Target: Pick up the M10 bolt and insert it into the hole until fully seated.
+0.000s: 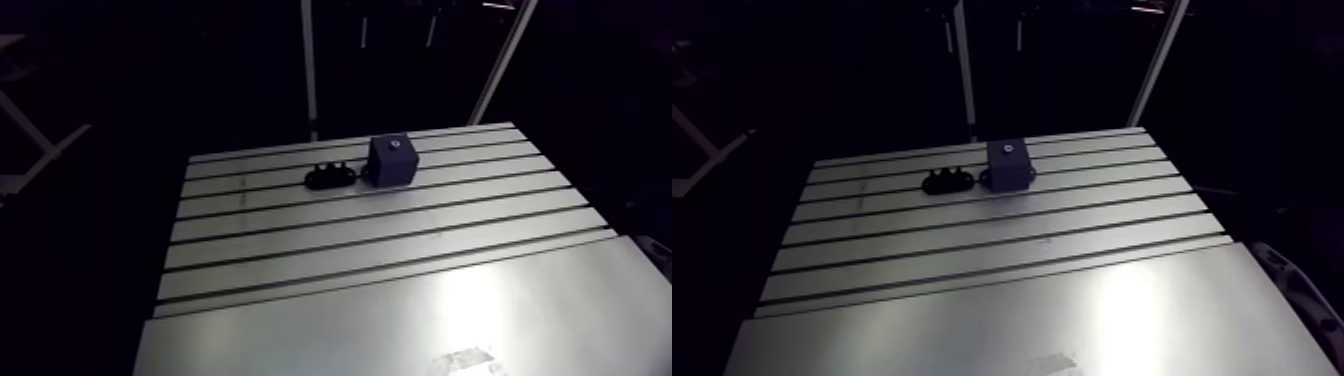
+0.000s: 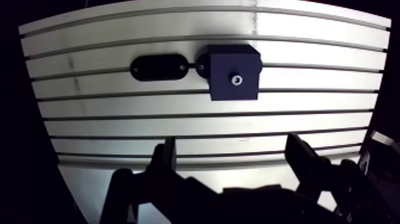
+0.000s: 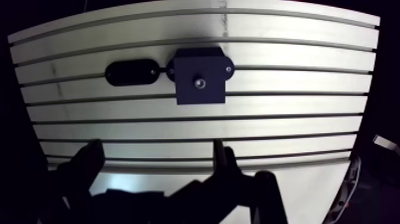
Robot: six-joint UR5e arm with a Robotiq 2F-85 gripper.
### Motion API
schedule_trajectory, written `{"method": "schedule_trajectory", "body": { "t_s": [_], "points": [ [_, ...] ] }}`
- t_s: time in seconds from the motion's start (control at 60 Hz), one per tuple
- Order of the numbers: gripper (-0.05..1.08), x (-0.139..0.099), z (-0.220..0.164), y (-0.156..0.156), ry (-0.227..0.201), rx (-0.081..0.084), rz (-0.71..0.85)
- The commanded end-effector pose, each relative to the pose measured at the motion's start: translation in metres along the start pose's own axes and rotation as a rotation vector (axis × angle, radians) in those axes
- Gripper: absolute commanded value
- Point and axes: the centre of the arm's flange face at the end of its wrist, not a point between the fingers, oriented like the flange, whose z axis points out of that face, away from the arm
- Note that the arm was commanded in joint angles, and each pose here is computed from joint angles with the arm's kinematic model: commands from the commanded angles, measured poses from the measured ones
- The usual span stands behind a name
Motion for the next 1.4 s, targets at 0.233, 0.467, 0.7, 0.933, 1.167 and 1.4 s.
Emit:
{"method": "schedule_trajectory", "body": {
  "t_s": [0.233, 0.467, 0.7, 0.933, 1.167, 1.4],
  "points": [
    [0.01, -0.101, -0.063, -0.059, 0.049, -0.012, -0.078],
    [0.01, -0.102, -0.055, -0.055, 0.034, -0.011, -0.073],
    [0.01, -0.095, -0.063, -0.055, 0.053, -0.012, -0.077],
    [0.01, -0.092, -0.062, -0.055, 0.053, -0.013, -0.075],
    [0.01, -0.091, -0.064, -0.056, 0.076, -0.02, -0.076],
    [0.01, -0.091, -0.062, -0.054, 0.073, -0.027, -0.076]
  ]
}}
